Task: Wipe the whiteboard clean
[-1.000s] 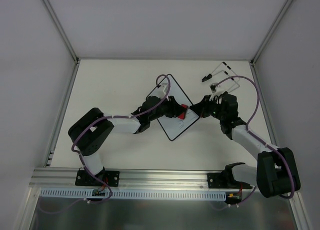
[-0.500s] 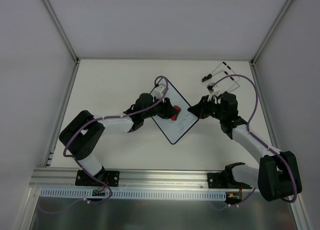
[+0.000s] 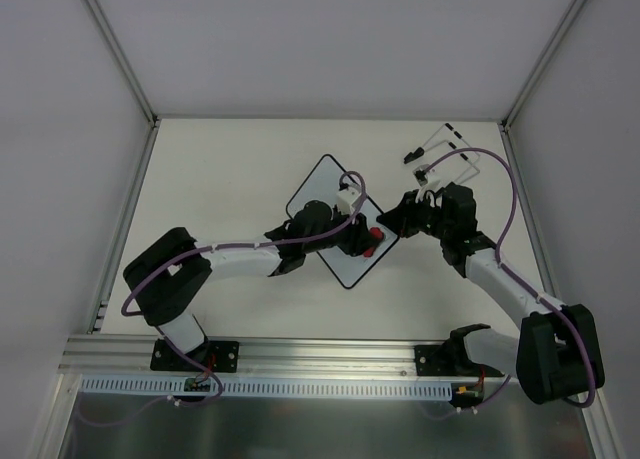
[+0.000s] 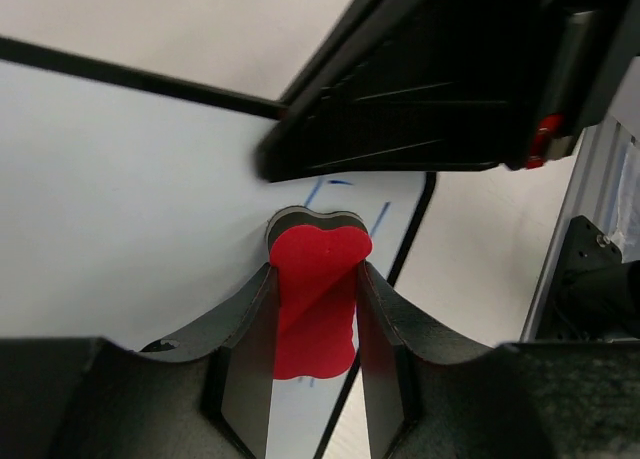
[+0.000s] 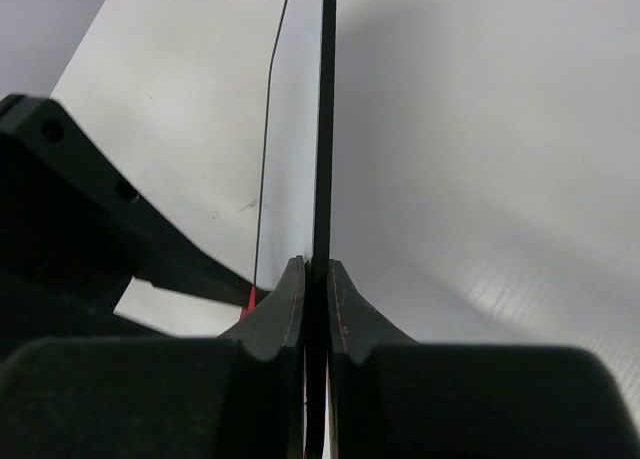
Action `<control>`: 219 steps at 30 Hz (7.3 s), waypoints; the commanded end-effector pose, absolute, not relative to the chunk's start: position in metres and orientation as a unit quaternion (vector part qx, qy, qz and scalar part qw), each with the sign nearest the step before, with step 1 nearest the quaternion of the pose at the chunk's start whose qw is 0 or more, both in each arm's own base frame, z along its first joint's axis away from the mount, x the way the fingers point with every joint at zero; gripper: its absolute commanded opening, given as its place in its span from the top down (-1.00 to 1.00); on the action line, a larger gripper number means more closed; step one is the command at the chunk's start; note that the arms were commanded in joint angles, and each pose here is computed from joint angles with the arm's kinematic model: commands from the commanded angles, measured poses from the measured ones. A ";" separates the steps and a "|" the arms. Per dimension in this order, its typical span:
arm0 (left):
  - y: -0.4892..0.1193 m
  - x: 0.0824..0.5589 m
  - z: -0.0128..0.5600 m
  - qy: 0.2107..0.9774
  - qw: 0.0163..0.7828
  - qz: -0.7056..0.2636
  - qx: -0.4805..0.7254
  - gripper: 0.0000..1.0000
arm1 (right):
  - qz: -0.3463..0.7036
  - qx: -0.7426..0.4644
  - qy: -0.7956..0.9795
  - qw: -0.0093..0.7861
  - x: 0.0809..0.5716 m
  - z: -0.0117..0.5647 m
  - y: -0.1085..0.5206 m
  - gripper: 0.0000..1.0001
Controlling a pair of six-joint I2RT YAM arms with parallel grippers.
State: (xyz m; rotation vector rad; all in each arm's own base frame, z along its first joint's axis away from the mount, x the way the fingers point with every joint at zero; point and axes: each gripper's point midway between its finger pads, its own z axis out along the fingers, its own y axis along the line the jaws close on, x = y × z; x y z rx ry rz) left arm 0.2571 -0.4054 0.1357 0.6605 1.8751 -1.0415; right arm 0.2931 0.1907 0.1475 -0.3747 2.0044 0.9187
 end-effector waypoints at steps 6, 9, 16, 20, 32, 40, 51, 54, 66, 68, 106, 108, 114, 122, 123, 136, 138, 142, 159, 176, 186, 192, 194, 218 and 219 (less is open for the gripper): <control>-0.436 0.264 0.155 0.745 0.466 -0.391 0.274 1.00 | 0.388 -0.212 0.775 0.451 0.283 0.170 0.205 1.00; -0.439 0.273 0.162 0.745 0.478 -0.378 0.271 1.00 | 0.387 -0.212 0.774 0.453 0.283 0.171 0.205 1.00; -0.429 0.268 0.141 0.765 0.460 -0.364 0.266 1.00 | 0.384 -0.213 0.774 0.457 0.283 0.171 0.204 1.00; -0.412 0.255 0.115 0.783 0.435 -0.355 0.268 1.00 | 0.382 -0.211 0.774 0.458 0.285 0.172 0.204 1.00; -0.361 0.223 0.059 0.815 0.401 -0.325 0.263 1.00 | 0.379 -0.215 0.773 0.461 0.288 0.174 0.204 1.00; -0.364 0.229 0.053 0.811 0.410 -0.319 0.270 1.00 | 0.381 -0.214 0.774 0.457 0.287 0.171 0.204 1.00; -0.412 0.273 0.146 0.745 0.505 -0.339 0.273 1.00 | 0.383 -0.212 0.775 0.455 0.283 0.170 0.204 0.99; -0.419 0.281 0.169 0.730 0.526 -0.341 0.272 1.00 | 0.384 -0.211 0.777 0.452 0.282 0.167 0.204 1.00; -0.441 0.281 0.192 0.710 0.531 -0.368 0.281 1.00 | 0.382 -0.207 0.781 0.449 0.280 0.162 0.202 0.99; -0.436 0.275 0.177 0.720 0.519 -0.364 0.284 1.00 | 0.382 -0.209 0.779 0.450 0.280 0.164 0.203 1.00; -0.438 0.255 0.176 0.714 0.505 -0.374 0.309 1.00 | 0.379 -0.213 0.781 0.449 0.284 0.162 0.203 1.00; -0.444 0.254 0.186 0.706 0.511 -0.380 0.310 1.00 | 0.380 -0.213 0.782 0.447 0.284 0.160 0.204 1.00; -0.453 0.262 0.208 0.691 0.533 -0.379 0.308 1.00 | 0.382 -0.213 0.781 0.446 0.284 0.161 0.204 1.00; -0.453 0.262 0.191 0.707 0.516 -0.372 0.309 1.00 | 0.379 -0.212 0.780 0.451 0.285 0.164 0.203 1.00; -0.451 0.261 0.186 0.711 0.512 -0.371 0.309 1.00 | 0.379 -0.213 0.779 0.452 0.285 0.165 0.203 1.00; -0.399 0.233 0.091 0.787 0.436 -0.327 0.290 1.00 | 0.375 -0.211 0.781 0.453 0.289 0.165 0.203 1.00; -0.392 0.230 0.079 0.794 0.429 -0.321 0.287 1.00 | 0.375 -0.212 0.779 0.455 0.290 0.167 0.204 0.99; -0.381 0.227 0.062 0.810 0.417 -0.309 0.274 1.00 | 0.377 -0.214 0.778 0.454 0.291 0.168 0.205 1.00; -0.417 0.258 0.134 0.762 0.474 -0.345 0.277 1.00 | 0.375 -0.210 0.782 0.452 0.287 0.163 0.203 0.99; -0.445 0.289 0.198 0.735 0.523 -0.340 0.264 1.00 | 0.376 -0.210 0.781 0.453 0.286 0.164 0.202 1.00; -0.416 0.272 0.144 0.783 0.475 -0.323 0.239 1.00 | 0.373 -0.213 0.780 0.455 0.286 0.163 0.202 1.00; -0.396 0.261 0.115 0.804 0.455 -0.303 0.235 1.00 | 0.371 -0.217 0.780 0.456 0.288 0.164 0.202 1.00; -0.392 0.259 0.107 0.809 0.449 -0.299 0.233 1.00 | 0.371 -0.216 0.780 0.455 0.289 0.163 0.203 1.00; -0.420 0.322 0.192 0.764 0.528 -0.316 0.196 1.00 | 0.375 -0.217 0.779 0.453 0.289 0.165 0.204 1.00; -0.421 0.322 0.192 0.763 0.526 -0.318 0.198 1.00 | 0.375 -0.217 0.779 0.454 0.289 0.165 0.204 0.99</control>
